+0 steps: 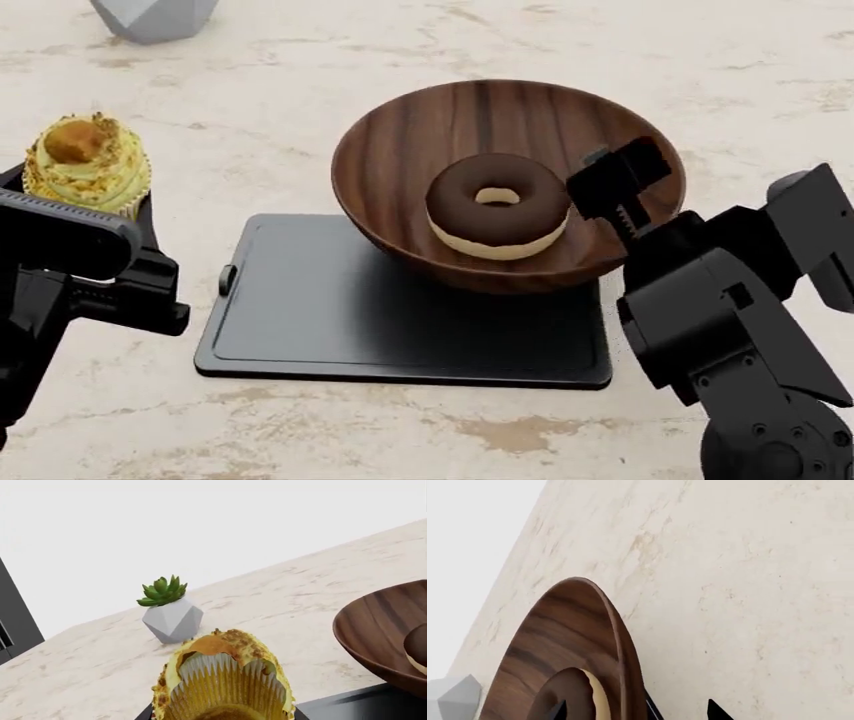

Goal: Pick up the bowl with donut and place it on the tray. Pick up the cupcake and place it on the tray.

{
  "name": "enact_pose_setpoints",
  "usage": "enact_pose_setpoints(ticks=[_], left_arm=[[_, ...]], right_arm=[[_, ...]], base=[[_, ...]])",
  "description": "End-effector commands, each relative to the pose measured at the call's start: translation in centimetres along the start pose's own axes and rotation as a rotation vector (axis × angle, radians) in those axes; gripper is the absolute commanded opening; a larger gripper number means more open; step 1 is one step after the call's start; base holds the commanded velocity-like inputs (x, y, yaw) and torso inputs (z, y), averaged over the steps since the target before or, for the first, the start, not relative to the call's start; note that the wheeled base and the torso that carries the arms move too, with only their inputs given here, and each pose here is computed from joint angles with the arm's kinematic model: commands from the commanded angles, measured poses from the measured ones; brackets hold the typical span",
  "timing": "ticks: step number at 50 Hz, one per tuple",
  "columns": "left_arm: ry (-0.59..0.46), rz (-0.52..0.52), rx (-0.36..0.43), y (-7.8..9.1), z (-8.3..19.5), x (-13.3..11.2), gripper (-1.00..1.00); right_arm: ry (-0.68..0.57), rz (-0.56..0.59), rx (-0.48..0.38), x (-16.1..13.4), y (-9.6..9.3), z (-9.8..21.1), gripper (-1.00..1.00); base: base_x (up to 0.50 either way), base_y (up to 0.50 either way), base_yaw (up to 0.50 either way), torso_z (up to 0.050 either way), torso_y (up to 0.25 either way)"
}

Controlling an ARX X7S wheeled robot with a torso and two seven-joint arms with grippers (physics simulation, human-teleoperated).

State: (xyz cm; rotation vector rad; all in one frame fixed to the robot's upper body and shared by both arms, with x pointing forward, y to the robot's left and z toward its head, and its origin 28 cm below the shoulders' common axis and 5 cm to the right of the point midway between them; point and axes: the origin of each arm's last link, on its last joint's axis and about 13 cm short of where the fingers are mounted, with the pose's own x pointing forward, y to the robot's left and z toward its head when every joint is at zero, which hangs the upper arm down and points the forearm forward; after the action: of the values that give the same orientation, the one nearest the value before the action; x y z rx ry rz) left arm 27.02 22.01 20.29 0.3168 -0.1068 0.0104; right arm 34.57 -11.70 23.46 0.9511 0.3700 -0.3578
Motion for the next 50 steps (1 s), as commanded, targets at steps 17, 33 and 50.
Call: enact_pose_setpoints(ticks=[17, 33, 50], left_arm=[[-0.010, -0.043, -0.017, -1.7, -0.7, 0.2, -1.00], [-0.053, -0.181, -0.095, -4.3, -1.9, 0.6, -1.00], [-0.069, -0.259, -0.186, -6.0, -3.4, 2.6, -1.00]], right_arm=[[-0.161, 0.035, -0.019, -6.6, -0.7, 2.7, 1.00], [-0.296, 0.098, -0.035, -7.3, -0.1, 2.8, 1.00], [-0.284, 0.114, -0.054, -5.7, 0.1, 2.6, 1.00]], base=[[0.00, 0.00, 0.00, 0.000, 0.000], [0.00, 0.00, 0.00, 0.000, 0.001], [0.00, 0.00, 0.00, 0.001, 0.000]])
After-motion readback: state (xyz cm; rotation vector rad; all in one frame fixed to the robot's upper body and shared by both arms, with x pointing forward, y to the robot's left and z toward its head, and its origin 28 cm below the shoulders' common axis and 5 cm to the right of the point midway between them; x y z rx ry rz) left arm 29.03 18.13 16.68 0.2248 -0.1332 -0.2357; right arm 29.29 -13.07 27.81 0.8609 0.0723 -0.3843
